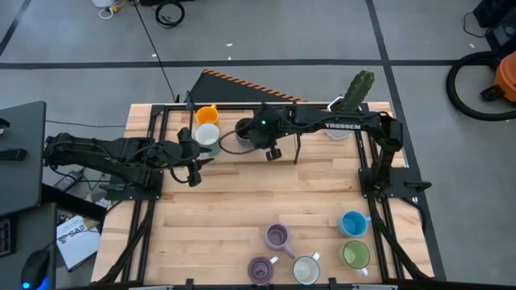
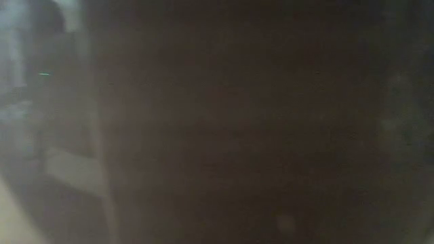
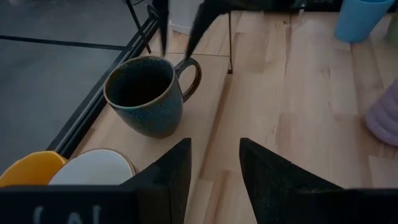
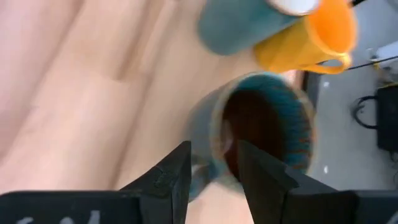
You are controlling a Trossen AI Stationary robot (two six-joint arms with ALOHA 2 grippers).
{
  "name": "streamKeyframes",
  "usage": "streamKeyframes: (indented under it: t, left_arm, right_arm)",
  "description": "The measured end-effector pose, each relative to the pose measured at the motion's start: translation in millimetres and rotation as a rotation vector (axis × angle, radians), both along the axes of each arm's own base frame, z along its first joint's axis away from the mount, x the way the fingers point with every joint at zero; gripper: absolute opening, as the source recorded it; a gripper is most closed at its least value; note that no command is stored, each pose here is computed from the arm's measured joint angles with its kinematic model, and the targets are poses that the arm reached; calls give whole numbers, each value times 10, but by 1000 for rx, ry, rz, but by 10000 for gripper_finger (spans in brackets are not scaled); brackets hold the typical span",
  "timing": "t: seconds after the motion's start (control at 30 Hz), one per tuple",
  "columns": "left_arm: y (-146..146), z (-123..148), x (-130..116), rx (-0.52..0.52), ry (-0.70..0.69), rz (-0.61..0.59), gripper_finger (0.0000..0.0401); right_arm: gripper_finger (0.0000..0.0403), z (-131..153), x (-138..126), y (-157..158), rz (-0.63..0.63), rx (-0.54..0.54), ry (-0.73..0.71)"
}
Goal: Place coffee mugs
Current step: Put the light blue patterned mug on the shelf
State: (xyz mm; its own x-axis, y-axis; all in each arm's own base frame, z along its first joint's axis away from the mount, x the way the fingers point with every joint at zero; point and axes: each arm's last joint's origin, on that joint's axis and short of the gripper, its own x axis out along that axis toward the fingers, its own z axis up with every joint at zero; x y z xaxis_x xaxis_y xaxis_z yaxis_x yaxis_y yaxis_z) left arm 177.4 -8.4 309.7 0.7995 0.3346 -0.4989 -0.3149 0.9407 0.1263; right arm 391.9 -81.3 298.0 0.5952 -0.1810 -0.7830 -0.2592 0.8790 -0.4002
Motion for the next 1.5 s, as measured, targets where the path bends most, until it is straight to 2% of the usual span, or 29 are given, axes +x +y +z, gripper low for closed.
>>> streamKeyframes:
  t: [0.1, 0.2, 0.4, 0.57, 0.9, 1.2, 1.37, 1.5]
  left_arm:
    - [0, -2, -1, -3, 2, 2, 141]
    - [1, -5, -3, -11, 1, 7, 141]
    - [0, -5, -3, -20, -3, 13, 141]
    - [0, -4, -3, -20, -3, 13, 141]
    - [-4, -5, -2, -44, -9, 11, 141]
    - [-50, -12, 9, -107, 11, -143, 141]
    - [-55, -4, 15, -99, 6, -167, 141]
    - [-56, -4, 15, -91, 9, -173, 141]
  right_arm:
    - [136, -23, -32, 167, 23, 47, 53]
    - [135, -85, -31, 281, 58, 140, 64]
    - [134, -255, -53, 302, -20, 117, 97]
    - [134, -361, -95, 186, -135, 86, 119]
    - [134, -355, -160, -164, -316, 0, 104]
    - [134, -334, -225, -477, -359, -60, 91]
    - [134, -292, -215, -628, -334, -107, 37]
    - [134, -243, -183, -724, -334, -85, -54]
